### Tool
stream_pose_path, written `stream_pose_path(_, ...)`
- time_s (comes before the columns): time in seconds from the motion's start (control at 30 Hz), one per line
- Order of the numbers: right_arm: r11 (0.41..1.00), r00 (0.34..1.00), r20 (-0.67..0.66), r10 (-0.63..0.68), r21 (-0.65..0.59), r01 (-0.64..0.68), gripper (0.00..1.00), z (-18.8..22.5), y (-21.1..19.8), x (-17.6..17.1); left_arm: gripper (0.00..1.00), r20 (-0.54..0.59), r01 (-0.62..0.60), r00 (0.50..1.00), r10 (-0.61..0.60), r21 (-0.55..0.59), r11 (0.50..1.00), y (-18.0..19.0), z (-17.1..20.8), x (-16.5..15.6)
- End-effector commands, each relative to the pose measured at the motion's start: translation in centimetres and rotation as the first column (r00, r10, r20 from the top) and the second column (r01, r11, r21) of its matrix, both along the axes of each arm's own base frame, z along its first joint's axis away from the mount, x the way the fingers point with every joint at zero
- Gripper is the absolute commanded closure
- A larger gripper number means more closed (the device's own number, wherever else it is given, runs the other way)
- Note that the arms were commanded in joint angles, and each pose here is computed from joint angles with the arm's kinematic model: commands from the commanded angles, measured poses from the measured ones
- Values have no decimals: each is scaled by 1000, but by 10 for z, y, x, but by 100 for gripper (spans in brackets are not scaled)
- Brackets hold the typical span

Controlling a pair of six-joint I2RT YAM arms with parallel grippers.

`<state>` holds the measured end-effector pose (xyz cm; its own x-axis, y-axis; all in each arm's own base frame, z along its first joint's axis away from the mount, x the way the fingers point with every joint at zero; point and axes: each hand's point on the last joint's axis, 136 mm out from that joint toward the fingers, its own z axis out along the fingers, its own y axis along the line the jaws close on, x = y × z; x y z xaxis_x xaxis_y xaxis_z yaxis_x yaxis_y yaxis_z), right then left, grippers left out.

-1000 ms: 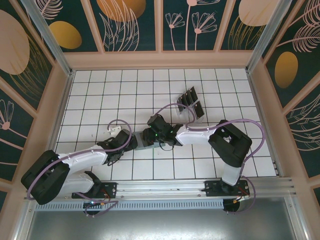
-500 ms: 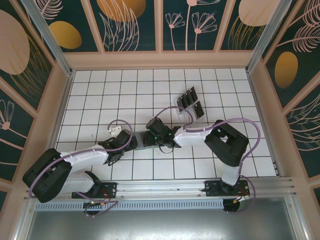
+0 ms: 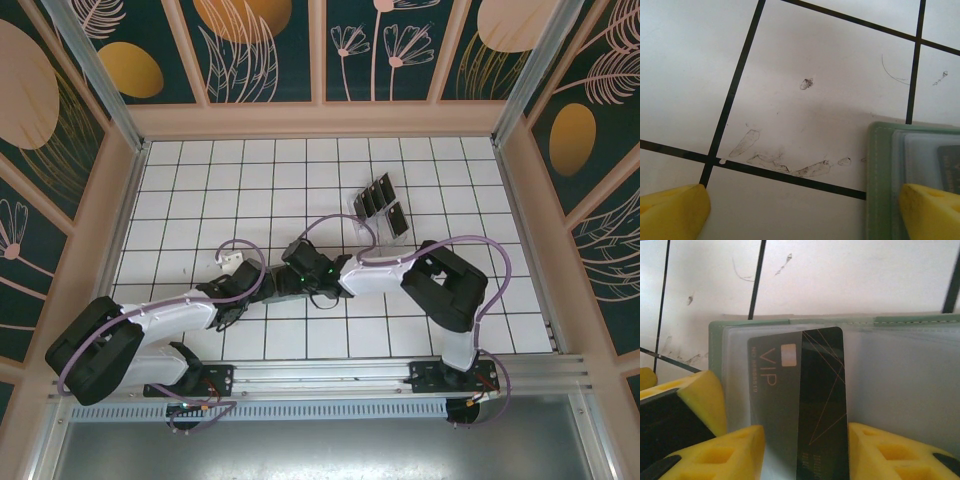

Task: Put the credit cards into the card holder
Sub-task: Insert the credit card into the card slot.

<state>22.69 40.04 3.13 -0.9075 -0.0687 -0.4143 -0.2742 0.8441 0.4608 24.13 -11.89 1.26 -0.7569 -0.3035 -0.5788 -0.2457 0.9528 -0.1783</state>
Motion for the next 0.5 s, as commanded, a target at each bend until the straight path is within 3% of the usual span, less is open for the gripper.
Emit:
stream_pose_path(0.0,998,1000,-14,-1,-57,0,52,-8,-4,-4,1,-133,17,991,-21,-34,999,1,-31,-26)
stream_pose_path(0.47,998,998,54,-34,-57,37,54,18,-25,10,2,-74,-37,997,38,19,999,17,-1,-22)
